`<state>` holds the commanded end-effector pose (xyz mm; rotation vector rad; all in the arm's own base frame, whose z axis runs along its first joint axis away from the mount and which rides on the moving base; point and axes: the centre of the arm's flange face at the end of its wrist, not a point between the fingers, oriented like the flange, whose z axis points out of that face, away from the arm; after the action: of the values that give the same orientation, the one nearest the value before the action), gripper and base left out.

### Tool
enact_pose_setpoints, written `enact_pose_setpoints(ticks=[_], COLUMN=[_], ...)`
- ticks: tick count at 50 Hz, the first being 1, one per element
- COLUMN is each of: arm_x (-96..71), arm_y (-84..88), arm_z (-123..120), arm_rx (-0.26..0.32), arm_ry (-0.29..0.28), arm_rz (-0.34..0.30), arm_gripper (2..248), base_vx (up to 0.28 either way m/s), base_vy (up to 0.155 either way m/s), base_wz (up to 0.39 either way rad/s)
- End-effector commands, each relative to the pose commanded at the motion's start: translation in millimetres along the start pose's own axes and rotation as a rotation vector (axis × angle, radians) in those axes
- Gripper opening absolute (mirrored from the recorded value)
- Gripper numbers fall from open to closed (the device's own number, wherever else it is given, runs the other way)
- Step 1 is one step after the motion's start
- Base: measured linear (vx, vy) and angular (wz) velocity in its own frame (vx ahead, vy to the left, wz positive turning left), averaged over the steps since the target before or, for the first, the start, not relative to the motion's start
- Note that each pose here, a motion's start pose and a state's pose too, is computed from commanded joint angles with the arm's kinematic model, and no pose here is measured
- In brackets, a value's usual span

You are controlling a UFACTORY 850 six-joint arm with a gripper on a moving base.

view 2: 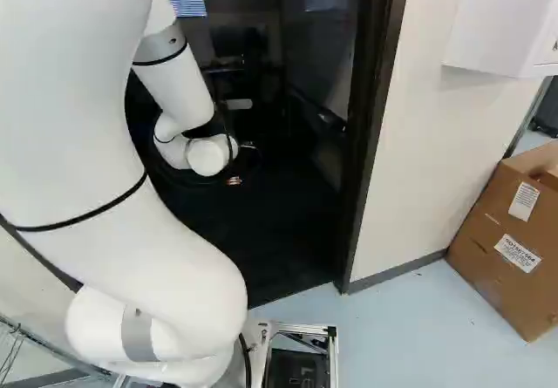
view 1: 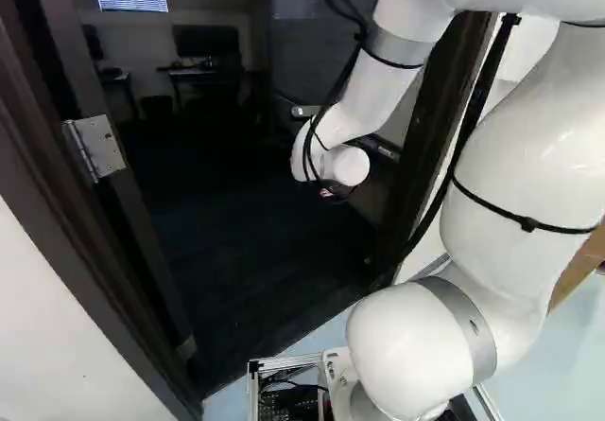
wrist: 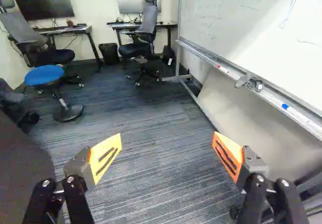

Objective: Open the door and move inside

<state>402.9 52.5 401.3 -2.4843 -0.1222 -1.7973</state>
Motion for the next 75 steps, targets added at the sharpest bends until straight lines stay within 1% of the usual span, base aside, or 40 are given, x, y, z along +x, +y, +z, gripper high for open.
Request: enact_pose_setpoints(ticks=[38,48,75], arm_x=[-20.7,-22.0,-22.0], arm_y=[39.8,42.8,43.0], arm_z=[-57,-60,-60], arm_rx=[-0.105,-0.114,-0.114], arm_ry=[0.005,0.005,0.005], arm_rz=[0.034,0.037,0.037], arm_gripper=[247,247,247], base_vx=[0.000,0.000,0.000], base_vy=[0.000,0.000,0.000], base_wz=[0.000,0.000,0.000])
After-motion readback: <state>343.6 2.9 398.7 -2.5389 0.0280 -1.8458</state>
